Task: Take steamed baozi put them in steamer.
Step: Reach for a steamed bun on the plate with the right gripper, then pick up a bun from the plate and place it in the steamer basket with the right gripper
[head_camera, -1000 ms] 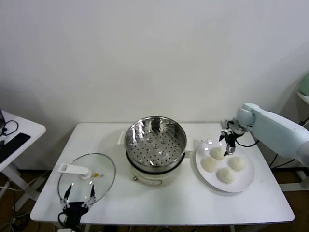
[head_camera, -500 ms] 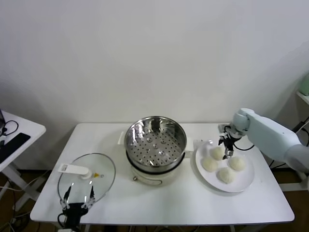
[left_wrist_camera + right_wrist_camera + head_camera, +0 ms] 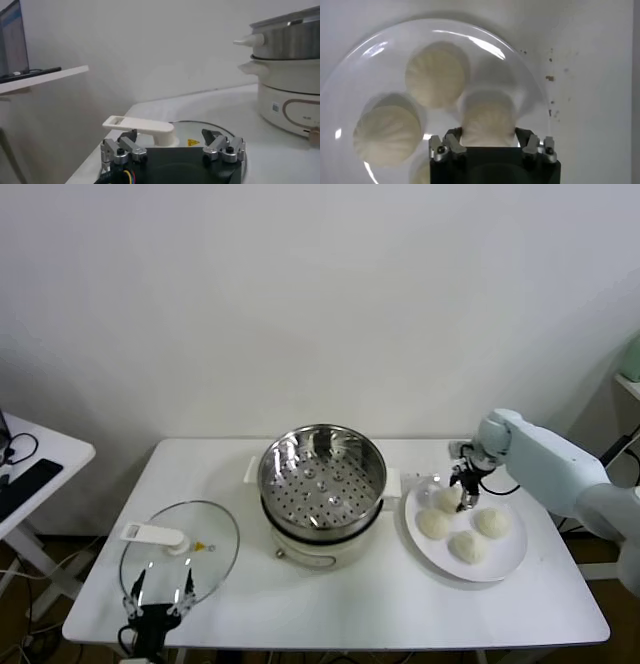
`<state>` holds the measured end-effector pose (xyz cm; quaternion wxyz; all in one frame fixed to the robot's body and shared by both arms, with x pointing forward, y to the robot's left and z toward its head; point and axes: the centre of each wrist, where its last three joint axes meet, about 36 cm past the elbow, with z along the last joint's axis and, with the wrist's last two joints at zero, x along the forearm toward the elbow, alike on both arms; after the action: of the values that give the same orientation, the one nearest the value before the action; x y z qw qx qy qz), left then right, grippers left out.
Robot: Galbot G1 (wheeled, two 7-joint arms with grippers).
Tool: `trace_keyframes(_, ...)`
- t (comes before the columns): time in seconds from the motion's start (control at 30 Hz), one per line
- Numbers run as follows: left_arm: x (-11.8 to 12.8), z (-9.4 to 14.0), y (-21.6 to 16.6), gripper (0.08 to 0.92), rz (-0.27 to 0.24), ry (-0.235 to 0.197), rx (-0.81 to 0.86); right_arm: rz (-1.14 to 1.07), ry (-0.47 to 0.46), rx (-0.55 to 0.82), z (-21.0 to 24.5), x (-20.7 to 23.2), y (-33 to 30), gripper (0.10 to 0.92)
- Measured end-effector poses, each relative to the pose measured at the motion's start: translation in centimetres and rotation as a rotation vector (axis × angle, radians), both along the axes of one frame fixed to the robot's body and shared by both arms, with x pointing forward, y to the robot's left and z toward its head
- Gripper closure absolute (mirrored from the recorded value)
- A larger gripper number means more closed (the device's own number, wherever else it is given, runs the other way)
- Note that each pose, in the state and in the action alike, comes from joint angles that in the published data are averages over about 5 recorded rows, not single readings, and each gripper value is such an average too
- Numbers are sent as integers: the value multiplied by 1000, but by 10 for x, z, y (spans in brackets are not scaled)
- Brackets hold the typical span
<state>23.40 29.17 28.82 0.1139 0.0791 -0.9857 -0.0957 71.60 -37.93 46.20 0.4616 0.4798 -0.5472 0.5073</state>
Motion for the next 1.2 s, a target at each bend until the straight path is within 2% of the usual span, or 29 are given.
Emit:
trace_keyframes(0.3, -2, -3, 2, 177, 5, 2, 9, 26, -18, 9, 24, 3, -6, 361)
trace_keyframes(0.6, -5, -3, 2, 177, 5, 3, 23, 150, -90, 29, 104, 8, 10, 361)
trace_keyframes(0.97, -4, -2, 1, 177, 1, -3, 31, 448, -208, 64, 226, -3, 92, 355)
trace_keyframes(1.2, -5, -3, -1, 177, -1, -3, 36, 703, -258, 44, 267, -21, 161, 352)
